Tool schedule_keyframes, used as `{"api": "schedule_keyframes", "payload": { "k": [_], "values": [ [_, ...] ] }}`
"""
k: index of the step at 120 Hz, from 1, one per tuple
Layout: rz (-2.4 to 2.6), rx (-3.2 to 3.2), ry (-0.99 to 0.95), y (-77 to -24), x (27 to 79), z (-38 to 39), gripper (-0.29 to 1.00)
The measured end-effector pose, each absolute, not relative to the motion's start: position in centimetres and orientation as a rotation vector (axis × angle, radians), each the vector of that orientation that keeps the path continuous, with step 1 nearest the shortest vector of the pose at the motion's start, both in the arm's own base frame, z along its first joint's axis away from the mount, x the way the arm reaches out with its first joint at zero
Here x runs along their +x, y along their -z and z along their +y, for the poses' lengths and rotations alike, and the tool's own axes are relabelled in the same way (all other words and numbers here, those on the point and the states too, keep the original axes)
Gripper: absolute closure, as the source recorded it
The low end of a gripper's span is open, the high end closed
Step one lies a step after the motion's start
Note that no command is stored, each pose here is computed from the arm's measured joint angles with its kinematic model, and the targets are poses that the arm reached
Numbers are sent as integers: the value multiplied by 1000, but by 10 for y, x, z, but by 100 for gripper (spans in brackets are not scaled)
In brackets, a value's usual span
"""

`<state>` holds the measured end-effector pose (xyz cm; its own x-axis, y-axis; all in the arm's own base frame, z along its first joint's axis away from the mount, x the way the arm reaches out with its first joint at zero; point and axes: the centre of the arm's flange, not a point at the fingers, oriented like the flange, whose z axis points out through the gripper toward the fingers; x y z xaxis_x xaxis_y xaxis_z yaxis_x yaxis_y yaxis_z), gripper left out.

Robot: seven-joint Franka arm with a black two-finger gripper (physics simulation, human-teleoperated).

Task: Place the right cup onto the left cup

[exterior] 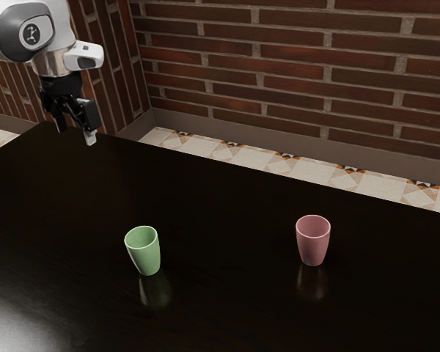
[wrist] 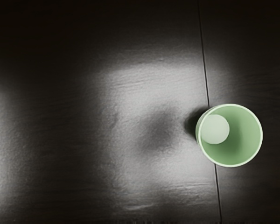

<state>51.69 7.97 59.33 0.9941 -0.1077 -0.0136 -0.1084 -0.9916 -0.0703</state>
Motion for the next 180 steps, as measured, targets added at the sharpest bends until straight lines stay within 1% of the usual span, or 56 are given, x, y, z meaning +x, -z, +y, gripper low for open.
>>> {"api": "schedule_keyframes", "payload": {
  "k": [18, 31, 47, 66, 73, 89, 106, 122, 133, 157, 180],
  "values": [
    [175, -3067, -21, -591, 519, 78, 0],
    [233, -3059, -7, -592, 526, 58, 0],
    [247, -3055, -11, -585, 537, 53, 0],
    [281, -3062, -50, -560, 576, 34, 0],
    [323, -3083, -69, -545, 587, 13, 0],
    [486, -3084, -101, -506, 610, -64, 0],
    [586, -3053, -71, -470, 645, -121, 0],
    [661, -3033, -22, -438, 658, -172, 0],
    [672, -3032, 13, -421, 666, -196, 0],
    [663, -3044, 72, -402, 668, -238, 0],
    [543, -3105, 130, -390, 683, -258, 0]
  ]
}}
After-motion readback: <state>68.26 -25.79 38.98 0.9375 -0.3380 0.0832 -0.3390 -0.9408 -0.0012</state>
